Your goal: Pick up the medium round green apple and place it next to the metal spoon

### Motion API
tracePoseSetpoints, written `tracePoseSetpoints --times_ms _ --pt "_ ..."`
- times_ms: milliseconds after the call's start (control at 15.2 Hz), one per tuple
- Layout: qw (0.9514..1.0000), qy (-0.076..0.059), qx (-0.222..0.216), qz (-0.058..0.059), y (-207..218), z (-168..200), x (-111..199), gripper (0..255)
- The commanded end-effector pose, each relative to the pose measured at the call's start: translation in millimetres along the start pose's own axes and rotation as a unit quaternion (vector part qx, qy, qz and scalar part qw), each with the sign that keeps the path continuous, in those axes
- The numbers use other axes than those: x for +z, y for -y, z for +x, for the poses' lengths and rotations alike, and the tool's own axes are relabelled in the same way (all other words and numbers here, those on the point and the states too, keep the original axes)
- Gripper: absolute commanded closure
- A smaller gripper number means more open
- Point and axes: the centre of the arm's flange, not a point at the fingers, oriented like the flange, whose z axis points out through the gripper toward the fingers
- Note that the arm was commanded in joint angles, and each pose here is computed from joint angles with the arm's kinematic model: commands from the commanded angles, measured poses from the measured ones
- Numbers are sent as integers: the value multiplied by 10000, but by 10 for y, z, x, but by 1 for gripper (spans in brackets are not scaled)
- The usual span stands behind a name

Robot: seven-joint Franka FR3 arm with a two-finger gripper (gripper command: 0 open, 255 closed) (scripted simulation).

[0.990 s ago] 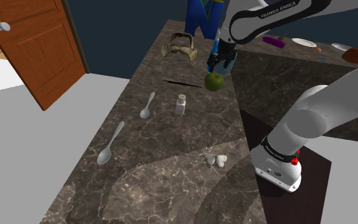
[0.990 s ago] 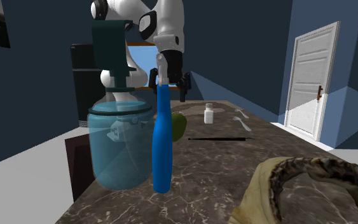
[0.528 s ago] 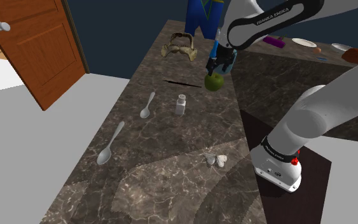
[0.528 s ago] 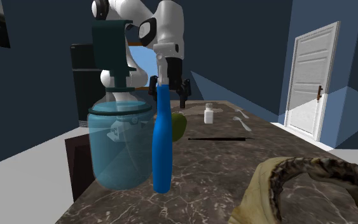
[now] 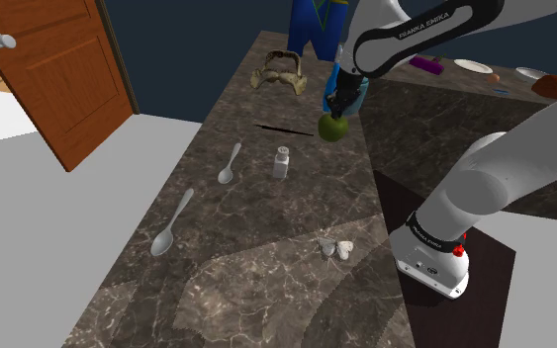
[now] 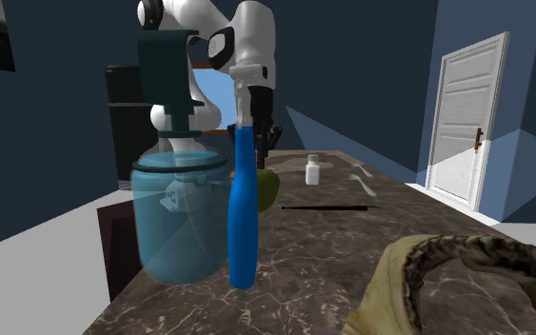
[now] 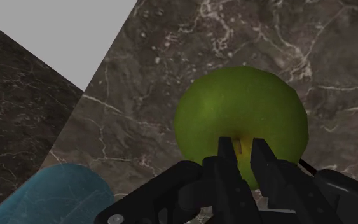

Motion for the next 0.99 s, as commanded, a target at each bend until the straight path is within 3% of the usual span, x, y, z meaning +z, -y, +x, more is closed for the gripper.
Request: tracePoseSetpoints --times_ms 0,396,924 --pt "10000 0 0 0 0 0 0 255" --pt "10000 0 0 0 0 0 0 255" --pt "10000 0 0 0 -33 51 -418 255"
